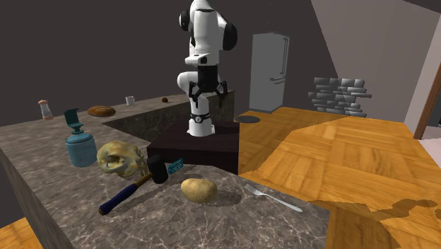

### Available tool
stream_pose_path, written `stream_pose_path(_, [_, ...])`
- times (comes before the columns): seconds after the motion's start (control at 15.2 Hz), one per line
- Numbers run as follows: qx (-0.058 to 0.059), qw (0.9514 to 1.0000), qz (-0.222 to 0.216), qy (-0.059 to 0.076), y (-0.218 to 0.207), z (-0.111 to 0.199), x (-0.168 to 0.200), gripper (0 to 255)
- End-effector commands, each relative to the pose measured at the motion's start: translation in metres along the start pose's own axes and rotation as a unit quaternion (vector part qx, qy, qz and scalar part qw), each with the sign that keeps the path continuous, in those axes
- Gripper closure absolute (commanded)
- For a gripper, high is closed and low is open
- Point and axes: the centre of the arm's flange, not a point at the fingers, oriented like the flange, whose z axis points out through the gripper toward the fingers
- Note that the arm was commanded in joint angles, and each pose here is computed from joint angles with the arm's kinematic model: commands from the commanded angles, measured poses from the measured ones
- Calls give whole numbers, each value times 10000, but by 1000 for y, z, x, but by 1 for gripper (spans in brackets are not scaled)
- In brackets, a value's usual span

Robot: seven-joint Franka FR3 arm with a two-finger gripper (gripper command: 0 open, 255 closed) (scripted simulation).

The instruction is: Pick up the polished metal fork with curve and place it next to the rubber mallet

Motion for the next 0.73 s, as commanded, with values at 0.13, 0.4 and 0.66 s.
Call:
stream_pose_path(0.13, [-31, 9993, -385, -5, -22, 42, 28, 0])
stream_pose_path(0.4, [-63, 9971, -765, -19, -48, 84, 50, 0])
stream_pose_path(0.66, [-95, 9934, -1143, -33, -75, 125, 71, 0])
